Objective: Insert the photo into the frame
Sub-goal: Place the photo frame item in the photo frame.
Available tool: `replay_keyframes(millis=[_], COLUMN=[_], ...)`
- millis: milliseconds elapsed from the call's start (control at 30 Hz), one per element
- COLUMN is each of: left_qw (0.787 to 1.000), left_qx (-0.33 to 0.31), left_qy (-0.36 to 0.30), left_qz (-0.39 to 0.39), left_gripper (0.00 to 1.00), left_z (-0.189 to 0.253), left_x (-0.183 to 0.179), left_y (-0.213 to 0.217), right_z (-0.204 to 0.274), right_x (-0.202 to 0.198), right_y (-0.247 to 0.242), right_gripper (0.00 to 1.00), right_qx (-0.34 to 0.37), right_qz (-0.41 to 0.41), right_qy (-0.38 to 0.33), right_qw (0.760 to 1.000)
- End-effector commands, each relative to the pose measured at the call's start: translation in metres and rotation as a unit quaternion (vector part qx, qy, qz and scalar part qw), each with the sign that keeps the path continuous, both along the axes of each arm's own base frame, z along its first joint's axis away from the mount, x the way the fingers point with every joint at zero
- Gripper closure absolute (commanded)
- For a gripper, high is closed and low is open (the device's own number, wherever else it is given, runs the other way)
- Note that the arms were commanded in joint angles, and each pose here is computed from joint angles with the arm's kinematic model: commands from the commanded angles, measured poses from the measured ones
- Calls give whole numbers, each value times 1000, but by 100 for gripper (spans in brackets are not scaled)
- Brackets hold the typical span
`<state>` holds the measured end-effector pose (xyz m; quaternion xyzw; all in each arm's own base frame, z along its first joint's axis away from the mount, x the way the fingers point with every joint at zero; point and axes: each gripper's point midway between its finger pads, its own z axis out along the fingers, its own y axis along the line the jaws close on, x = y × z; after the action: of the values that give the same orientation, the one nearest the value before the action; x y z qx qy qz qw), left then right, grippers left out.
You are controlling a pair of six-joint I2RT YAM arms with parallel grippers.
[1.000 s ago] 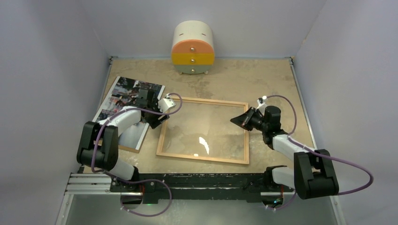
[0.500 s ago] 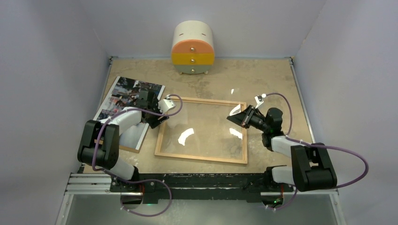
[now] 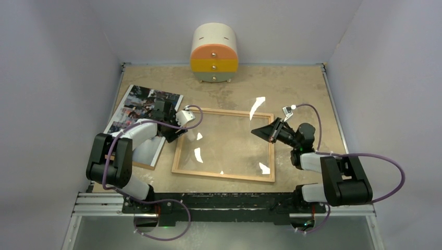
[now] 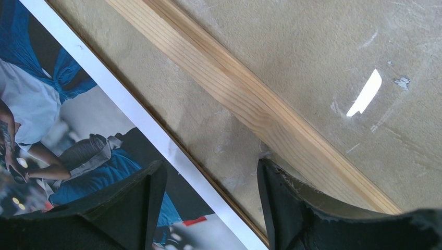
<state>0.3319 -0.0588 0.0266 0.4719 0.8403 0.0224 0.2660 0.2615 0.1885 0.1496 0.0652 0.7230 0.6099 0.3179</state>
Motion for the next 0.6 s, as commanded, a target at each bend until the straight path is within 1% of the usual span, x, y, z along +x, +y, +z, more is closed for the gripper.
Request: replay_keyframes(millis=[0,400,567], left_qw=[1000,999,999], left_qx=[2,-1,-3], left_qy=[25,30,34], left_qz=[-3,-9,-14], left_gripper=[34,35,35], left_z=[-14,-14,-16], left_x=[-10,-13,-15], left_y=[3,2,1], right_z=[18,-12,-16], right_x=[-14,4,10], right_y=[5,-1,-4], right_gripper=[100,100,100], right_qx=[21,2,-4], right_qz=[38,-11,-34], right_qy=[-44,10,10], right_qw=[998,1000,999])
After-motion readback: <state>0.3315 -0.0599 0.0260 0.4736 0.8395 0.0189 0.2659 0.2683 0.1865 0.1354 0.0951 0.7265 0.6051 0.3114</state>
